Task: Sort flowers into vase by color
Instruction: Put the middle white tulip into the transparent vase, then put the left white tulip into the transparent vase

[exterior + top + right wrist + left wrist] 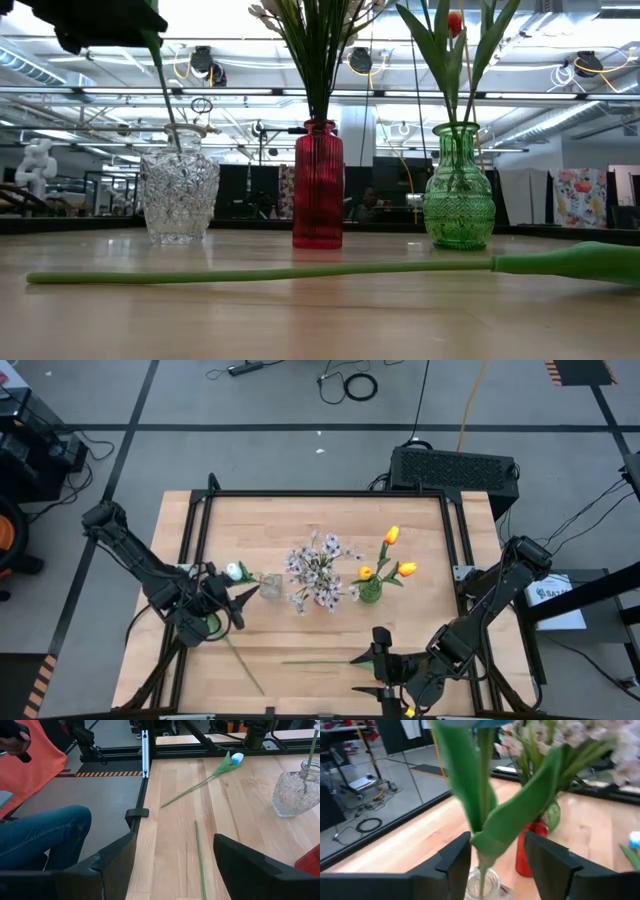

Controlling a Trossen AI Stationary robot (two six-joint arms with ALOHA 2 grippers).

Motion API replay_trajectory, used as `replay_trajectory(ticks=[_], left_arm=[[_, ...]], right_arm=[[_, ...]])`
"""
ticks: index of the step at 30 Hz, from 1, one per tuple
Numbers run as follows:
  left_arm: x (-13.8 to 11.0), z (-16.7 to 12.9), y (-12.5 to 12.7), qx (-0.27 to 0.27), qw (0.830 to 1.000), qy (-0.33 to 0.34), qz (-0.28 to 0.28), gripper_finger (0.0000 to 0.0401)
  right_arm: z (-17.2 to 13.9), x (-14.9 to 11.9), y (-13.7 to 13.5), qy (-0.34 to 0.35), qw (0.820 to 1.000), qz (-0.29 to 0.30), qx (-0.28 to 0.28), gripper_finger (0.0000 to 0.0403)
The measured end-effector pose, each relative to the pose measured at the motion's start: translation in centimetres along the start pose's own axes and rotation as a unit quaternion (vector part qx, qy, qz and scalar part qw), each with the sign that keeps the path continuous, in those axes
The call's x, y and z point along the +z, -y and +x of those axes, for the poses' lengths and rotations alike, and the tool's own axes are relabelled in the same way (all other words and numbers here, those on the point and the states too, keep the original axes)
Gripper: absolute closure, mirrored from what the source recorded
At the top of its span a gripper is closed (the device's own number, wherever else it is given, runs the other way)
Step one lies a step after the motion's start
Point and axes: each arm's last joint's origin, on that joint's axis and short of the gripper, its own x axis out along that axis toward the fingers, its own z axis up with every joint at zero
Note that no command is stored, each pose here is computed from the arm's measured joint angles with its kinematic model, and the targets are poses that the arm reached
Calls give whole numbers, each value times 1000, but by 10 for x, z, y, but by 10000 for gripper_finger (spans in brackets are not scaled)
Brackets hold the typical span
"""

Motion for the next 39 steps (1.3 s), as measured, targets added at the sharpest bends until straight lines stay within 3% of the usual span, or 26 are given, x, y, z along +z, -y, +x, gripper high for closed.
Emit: replay_trajectory(ticks=[9, 19, 23, 28, 32, 39], left_arm=[[0, -18, 1, -76, 997, -22, 20, 191], [-9, -35, -4, -172, 978, -121, 5, 191], [-13, -43, -2, -222, 959, -178, -19, 191], [-23, -56, 5, -275, 917, -280, -66, 191], [-37, -65, 15, -261, 895, -339, -126, 191], [-61, -78, 46, -249, 860, -379, -235, 191]], right_arm=[[-1, -1, -2, -1, 1000, 9, 3, 145], [-5, -4, -8, -2, 1000, 20, 12, 145], [-6, -5, -9, -2, 1000, 19, 14, 145], [-6, -4, -9, -1, 1000, 20, 13, 145], [-6, -4, -9, -1, 1000, 20, 13, 145], [-6, -5, -9, -1, 1000, 22, 14, 145]])
